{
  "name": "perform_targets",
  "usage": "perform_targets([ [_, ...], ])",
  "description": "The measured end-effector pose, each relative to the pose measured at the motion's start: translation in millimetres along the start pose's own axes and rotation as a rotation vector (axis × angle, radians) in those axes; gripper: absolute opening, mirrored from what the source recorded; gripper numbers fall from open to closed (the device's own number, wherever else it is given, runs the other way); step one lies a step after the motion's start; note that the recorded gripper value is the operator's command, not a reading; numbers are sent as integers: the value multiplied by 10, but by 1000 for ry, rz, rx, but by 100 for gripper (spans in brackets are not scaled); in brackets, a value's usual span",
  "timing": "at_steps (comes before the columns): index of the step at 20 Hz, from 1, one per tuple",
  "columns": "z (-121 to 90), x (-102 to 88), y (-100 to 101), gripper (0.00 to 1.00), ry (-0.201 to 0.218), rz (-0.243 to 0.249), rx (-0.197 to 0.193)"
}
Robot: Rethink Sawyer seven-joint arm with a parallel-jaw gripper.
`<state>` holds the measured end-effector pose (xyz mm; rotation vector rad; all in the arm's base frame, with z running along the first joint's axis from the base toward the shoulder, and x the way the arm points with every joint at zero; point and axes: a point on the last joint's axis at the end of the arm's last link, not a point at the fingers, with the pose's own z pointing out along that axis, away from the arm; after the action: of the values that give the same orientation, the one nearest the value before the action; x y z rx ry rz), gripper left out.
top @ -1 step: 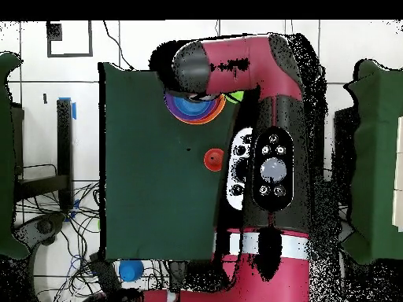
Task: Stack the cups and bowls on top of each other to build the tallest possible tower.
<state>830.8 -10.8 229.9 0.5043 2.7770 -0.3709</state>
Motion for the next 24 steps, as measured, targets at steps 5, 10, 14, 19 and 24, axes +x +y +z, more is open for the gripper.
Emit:
perform_targets([
  [5,-406,-263,259,0,-15,5,14],
  [10,-590,-402,526,0,-26,5,15],
  [14,-608,-448,765,0,-41,0,8],
  [19,-375,-370,1069,0,-45,-19,-2],
  [24,-109,-256,1208,0,-26,-34,5],
])
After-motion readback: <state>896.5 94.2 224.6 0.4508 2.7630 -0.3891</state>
